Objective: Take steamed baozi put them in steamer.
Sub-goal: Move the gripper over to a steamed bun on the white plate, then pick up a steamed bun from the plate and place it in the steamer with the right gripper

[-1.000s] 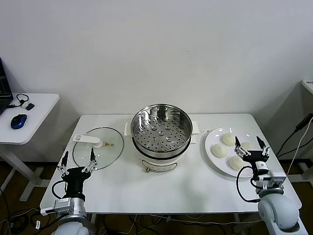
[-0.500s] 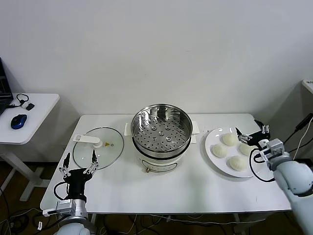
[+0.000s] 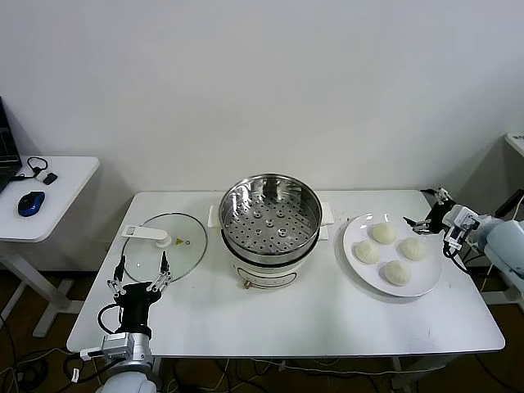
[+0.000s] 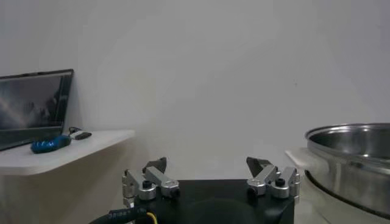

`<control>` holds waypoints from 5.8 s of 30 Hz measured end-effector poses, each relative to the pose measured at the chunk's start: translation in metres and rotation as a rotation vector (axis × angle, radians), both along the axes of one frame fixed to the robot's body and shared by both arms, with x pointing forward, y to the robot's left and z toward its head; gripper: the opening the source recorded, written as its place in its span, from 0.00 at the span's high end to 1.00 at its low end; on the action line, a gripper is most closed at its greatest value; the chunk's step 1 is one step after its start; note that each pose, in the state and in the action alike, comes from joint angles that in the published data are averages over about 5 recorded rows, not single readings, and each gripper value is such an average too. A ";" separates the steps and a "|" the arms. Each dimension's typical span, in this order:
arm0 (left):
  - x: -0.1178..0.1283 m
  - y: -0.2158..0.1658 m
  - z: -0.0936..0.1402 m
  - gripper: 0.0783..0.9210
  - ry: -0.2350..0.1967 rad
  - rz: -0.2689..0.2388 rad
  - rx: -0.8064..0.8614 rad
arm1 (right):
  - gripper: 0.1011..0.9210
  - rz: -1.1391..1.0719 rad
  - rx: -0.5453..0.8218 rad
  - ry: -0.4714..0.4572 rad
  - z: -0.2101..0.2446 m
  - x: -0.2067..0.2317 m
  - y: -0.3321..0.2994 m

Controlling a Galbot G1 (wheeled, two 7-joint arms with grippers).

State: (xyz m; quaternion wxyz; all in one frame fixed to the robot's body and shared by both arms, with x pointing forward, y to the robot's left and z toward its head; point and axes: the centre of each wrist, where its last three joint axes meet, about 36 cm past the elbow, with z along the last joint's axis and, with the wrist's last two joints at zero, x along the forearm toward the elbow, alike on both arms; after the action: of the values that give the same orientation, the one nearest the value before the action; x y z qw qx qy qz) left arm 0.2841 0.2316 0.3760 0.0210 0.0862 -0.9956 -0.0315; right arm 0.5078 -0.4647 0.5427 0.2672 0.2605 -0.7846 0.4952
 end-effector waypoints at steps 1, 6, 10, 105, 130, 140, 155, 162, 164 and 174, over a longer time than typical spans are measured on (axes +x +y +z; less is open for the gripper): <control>0.000 0.000 -0.001 0.12 0.001 0.000 0.000 | 0.12 0.018 -0.012 0.024 0.000 0.005 0.000; -0.001 -0.001 -0.003 0.12 0.007 -0.008 -0.003 | 0.12 0.093 -0.062 0.139 0.001 0.032 -0.001; -0.001 -0.003 -0.006 0.12 0.012 -0.014 -0.005 | 0.12 0.143 -0.087 0.227 -0.003 0.055 -0.002; -0.001 0.018 -0.040 0.12 0.055 0.001 0.006 | 0.23 0.213 -0.213 0.595 -0.087 0.212 0.009; -0.001 0.021 -0.035 0.12 0.049 0.013 0.011 | 0.32 0.270 -0.228 0.564 -0.032 0.222 0.012; -0.001 0.021 -0.034 0.12 0.045 0.012 0.010 | 0.33 0.455 -0.300 0.477 0.048 0.232 0.065; -0.001 0.018 -0.035 0.12 0.048 0.005 0.010 | 0.32 0.926 -0.502 0.291 0.145 0.211 0.208; -0.001 0.016 -0.036 0.12 0.049 0.005 0.012 | 0.30 1.141 -0.620 0.205 0.158 0.204 0.261; -0.001 0.015 -0.036 0.12 0.050 0.003 0.013 | 0.29 1.197 -0.654 0.183 0.158 0.205 0.275; -0.003 0.018 -0.037 0.12 0.055 0.012 0.017 | 0.27 1.401 -0.752 0.130 0.131 0.222 0.332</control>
State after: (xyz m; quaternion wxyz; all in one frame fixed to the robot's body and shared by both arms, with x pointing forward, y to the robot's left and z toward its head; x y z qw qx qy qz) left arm 0.2816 0.2496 0.3387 0.0478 0.0912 -0.9938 -0.0423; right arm 0.7302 -0.1327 0.6739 0.0092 0.6137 -0.2015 0.7633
